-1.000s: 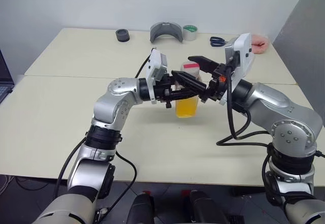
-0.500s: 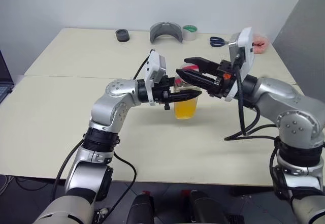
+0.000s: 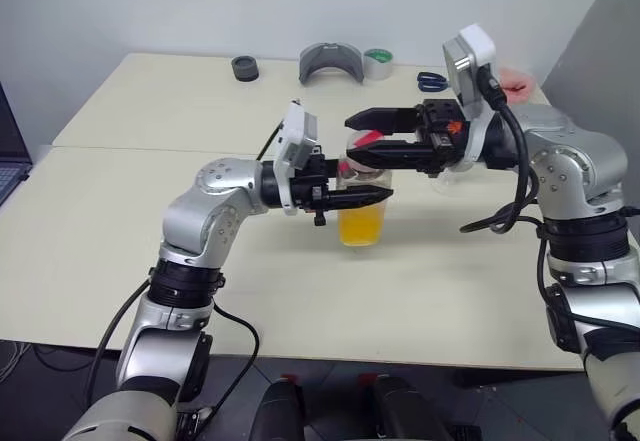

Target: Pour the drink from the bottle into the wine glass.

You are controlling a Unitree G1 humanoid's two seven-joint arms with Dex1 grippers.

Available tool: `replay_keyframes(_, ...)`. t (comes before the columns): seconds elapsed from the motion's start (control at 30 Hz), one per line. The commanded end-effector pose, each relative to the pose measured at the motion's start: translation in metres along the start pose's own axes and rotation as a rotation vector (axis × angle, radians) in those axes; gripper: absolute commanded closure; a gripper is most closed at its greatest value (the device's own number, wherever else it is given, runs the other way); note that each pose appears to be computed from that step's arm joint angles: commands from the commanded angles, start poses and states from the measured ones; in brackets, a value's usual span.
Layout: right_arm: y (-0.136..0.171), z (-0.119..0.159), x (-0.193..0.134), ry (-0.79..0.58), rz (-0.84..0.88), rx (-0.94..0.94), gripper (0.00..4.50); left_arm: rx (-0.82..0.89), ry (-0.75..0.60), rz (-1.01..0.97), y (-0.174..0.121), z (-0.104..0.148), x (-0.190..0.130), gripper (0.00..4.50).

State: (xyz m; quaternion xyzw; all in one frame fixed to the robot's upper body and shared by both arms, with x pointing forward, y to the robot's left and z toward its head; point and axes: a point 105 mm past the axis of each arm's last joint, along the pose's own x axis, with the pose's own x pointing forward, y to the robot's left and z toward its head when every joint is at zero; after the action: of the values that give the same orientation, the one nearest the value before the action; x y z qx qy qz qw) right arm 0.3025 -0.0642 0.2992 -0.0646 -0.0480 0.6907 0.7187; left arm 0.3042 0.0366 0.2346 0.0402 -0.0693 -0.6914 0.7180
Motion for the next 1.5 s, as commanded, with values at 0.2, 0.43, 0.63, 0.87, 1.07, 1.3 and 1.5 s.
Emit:
replay_keyframes(0.2, 0.02, 0.019, -0.04, -0.001, -0.251, -0.048, 0.02, 0.058, -0.043, 0.004, 0.005, 0.016, 0.003, 2.73)
replay_keyframes(0.43, 0.039, 0.007, -0.015, -0.071, -0.416, -0.032, 0.02, 0.082, -0.048, 0.001, 0.01, 0.016, 0.006, 2.73)
replay_keyframes(0.63, 0.026, 0.012, -0.002, -0.152, -0.532, -0.04, 0.02, 0.089, -0.044, -0.008, 0.011, 0.017, 0.007, 2.73)
replay_keyframes(0.87, 0.031, 0.01, 0.005, -0.177, -0.517, -0.013, 0.02, 0.102, -0.039, -0.007, 0.013, 0.019, 0.009, 2.73)
replay_keyframes(1.07, 0.03, 0.006, 0.004, -0.166, -0.506, 0.005, 0.38, 0.111, -0.042, 0.007, 0.014, 0.02, 0.009, 2.73)
replay_keyframes(1.3, 0.027, 0.004, 0.002, -0.157, -0.509, 0.005, 2.65, 0.112, -0.048, 0.024, 0.015, 0.021, 0.009, 2.73)
replay_keyframes(1.5, 0.021, 0.01, 0.0, -0.17, -0.505, -0.02, 2.66, 0.113, -0.05, 0.03, 0.016, 0.023, 0.008, 2.73)
